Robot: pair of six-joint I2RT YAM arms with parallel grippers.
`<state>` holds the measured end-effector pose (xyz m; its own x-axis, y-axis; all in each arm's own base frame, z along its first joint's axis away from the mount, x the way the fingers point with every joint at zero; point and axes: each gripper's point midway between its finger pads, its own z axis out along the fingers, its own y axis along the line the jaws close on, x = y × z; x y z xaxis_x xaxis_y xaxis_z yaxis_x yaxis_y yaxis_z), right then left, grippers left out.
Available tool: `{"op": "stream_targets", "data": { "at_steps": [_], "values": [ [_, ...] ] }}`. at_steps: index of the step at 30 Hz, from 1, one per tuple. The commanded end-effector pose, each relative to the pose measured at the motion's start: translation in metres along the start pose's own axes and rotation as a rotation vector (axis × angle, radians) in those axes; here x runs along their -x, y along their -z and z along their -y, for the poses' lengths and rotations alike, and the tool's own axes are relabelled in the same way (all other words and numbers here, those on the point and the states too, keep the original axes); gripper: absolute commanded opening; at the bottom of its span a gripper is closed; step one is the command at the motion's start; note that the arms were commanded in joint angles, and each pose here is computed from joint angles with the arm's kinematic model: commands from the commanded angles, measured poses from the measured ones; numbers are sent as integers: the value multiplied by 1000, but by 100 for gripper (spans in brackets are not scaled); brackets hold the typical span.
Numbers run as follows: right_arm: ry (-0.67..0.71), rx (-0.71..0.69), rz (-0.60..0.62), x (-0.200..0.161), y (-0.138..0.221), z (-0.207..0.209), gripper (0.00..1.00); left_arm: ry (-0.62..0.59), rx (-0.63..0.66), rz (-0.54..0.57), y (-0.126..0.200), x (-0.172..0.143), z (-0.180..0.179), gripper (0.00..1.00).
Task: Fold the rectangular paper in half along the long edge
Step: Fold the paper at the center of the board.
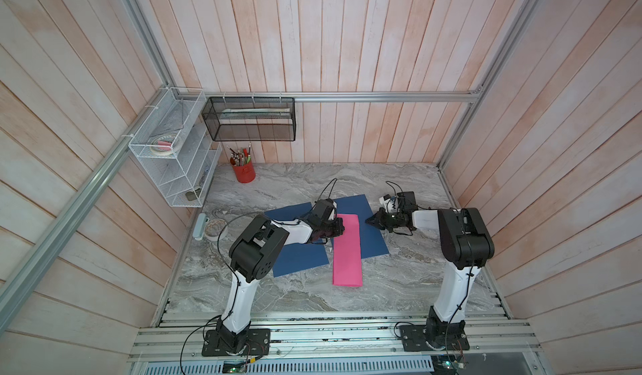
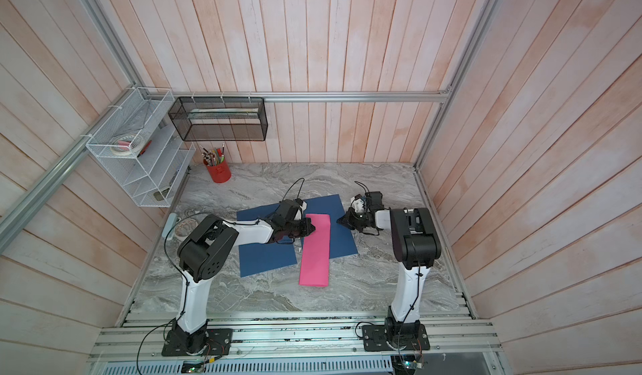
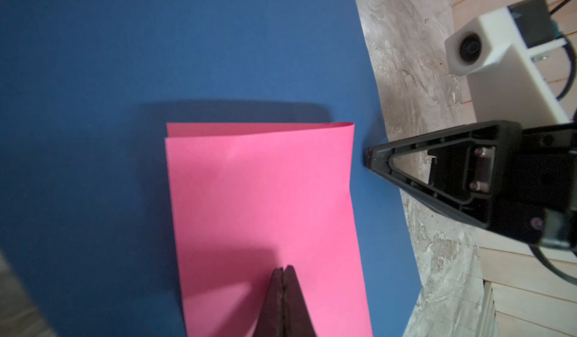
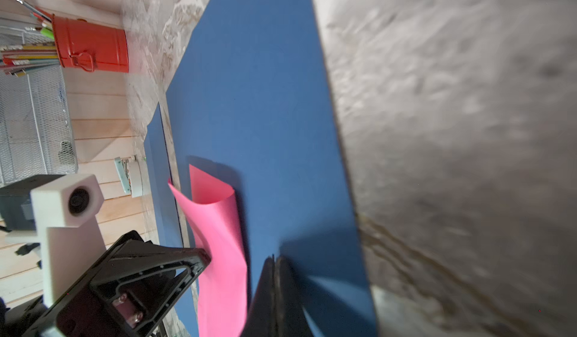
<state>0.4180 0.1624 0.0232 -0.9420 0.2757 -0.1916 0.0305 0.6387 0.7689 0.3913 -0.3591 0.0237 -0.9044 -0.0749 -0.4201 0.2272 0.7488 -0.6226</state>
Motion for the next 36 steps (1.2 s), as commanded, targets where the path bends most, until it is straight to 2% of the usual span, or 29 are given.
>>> {"op": "stream_targets", "data": {
  "at_steps": [1,5,8,12,15,25,28,32,35,36],
  "values": [
    [37,-6,-19,-11,4,-12,0,81,175,-168,-8,-58,-60,0],
    [115,73,-31,-10,-8,-57,0,83,176,-171,-8,-59,-61,0],
    [126,86,-59,-9,-27,-69,0,83,176,-169,-8,-58,-60,0],
    [85,51,-67,-4,-44,-53,0,84,171,-170,-8,-58,-59,0],
    [41,17,-46,0,-42,-33,0,86,170,-171,-8,-58,-58,0],
    [-58,-73,32,8,7,31,0,90,179,-181,-9,-62,-63,0],
    [-32,-38,29,8,10,17,0,90,181,-183,-10,-63,-64,0],
    [27,32,-17,0,-7,-16,0,96,187,-186,-9,-64,-66,0],
    [19,117,-39,-10,-14,-33,0,95,184,-186,-9,-64,-65,0],
    [9,136,-42,-13,-14,-34,3,96,183,-187,-9,-64,-65,0]
  ]
}}
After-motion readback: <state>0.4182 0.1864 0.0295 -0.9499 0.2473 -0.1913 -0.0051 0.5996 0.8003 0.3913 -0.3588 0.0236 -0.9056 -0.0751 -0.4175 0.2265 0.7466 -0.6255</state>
